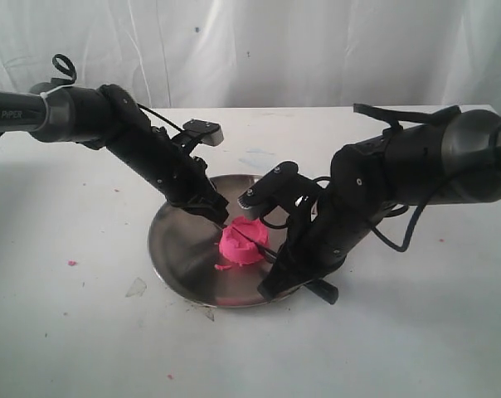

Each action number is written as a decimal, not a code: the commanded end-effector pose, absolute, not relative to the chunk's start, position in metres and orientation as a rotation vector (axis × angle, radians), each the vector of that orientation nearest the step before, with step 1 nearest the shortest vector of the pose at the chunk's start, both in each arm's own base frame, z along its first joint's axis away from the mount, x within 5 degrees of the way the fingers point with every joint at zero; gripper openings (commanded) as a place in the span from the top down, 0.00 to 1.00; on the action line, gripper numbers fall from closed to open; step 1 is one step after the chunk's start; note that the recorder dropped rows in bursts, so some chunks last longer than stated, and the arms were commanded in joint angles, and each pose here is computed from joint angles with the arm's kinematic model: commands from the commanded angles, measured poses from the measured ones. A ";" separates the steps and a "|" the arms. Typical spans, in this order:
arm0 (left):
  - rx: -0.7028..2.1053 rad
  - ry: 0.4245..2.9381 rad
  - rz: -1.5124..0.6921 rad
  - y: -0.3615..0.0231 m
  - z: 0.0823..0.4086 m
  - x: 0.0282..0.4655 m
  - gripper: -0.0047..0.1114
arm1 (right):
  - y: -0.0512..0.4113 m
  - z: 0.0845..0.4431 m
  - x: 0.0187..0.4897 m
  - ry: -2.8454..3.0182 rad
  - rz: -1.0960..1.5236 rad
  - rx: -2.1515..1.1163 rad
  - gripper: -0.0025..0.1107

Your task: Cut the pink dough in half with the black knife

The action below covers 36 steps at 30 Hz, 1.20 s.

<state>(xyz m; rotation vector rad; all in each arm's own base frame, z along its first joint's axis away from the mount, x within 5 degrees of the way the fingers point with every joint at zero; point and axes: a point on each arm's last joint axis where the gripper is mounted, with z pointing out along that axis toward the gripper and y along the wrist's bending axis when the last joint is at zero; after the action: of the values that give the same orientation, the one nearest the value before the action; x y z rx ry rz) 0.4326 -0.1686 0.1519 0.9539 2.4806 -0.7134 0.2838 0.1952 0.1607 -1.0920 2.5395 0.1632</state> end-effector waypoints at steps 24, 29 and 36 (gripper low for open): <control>0.988 2.512 -0.747 -0.173 0.145 0.427 0.96 | 0.196 0.148 0.287 2.549 0.153 -1.106 0.98; 0.984 2.509 -0.741 -0.173 0.145 0.428 0.96 | 0.196 0.145 0.288 2.550 0.150 -1.110 0.98; 0.984 2.489 -0.749 -0.170 0.155 0.434 0.96 | 0.197 0.154 0.290 2.581 0.134 -1.140 0.98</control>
<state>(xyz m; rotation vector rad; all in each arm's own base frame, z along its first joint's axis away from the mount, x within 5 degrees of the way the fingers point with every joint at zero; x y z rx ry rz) 0.4335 -0.1689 0.1527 0.9678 2.4809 -0.7131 0.2886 0.1983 0.1522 -1.1150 2.5730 0.1516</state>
